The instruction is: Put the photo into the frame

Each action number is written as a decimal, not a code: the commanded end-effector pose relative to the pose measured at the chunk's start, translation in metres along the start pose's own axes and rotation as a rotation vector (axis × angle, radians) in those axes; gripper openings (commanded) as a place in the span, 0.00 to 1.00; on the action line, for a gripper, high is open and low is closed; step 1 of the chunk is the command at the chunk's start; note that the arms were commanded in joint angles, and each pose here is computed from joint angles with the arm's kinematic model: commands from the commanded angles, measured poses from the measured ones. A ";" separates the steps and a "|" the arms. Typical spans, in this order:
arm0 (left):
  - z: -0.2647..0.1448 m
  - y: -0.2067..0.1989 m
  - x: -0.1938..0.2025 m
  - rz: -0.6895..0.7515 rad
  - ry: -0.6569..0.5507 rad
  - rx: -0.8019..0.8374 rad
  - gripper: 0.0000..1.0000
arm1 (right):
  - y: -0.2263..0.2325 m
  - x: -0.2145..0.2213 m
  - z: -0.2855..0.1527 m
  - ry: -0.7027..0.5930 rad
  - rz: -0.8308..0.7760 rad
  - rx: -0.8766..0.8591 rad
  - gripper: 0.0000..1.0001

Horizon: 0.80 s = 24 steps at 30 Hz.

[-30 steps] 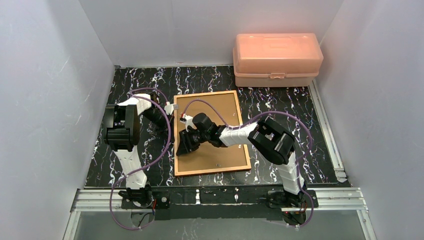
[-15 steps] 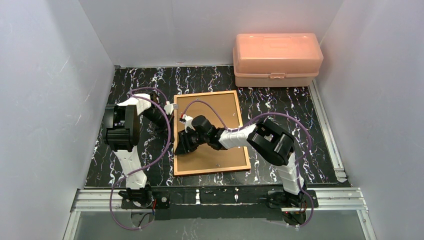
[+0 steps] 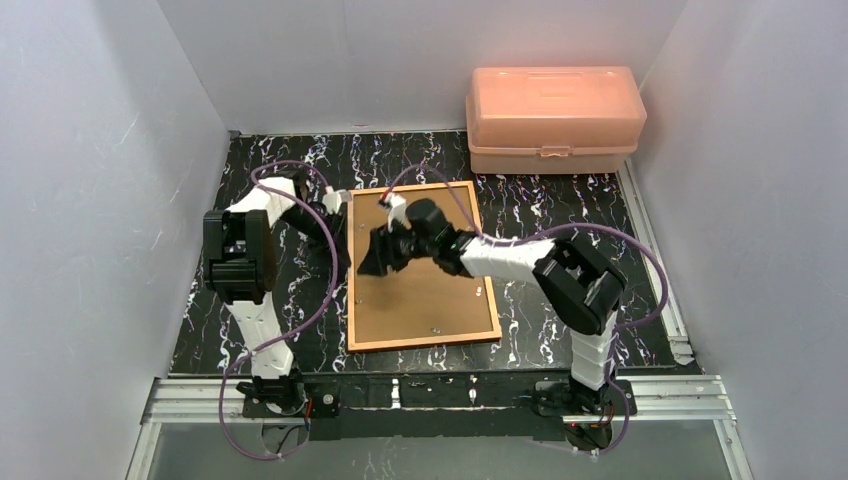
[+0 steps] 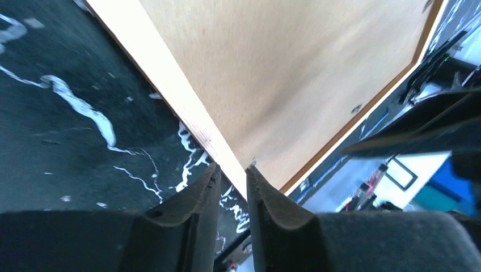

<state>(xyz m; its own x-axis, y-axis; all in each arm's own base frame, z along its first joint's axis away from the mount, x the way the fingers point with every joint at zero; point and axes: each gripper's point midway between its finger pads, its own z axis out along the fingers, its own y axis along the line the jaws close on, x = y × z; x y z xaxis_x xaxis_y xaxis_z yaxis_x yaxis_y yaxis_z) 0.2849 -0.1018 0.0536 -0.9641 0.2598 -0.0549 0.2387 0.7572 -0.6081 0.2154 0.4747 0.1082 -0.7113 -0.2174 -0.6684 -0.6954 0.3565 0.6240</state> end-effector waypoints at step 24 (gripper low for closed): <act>-0.001 0.032 -0.101 -0.193 -0.188 0.120 0.12 | -0.133 -0.123 0.049 -0.200 0.112 0.076 0.66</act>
<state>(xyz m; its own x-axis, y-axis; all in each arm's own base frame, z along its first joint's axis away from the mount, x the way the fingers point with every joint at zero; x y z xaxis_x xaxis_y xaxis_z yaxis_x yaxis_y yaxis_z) 0.3831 -0.0970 0.0326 -0.9991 -0.0019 -0.0427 0.0281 0.7249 -0.6882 0.3981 0.4907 0.0741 -0.7434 -0.0538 -0.6667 -0.6084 0.4687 0.6405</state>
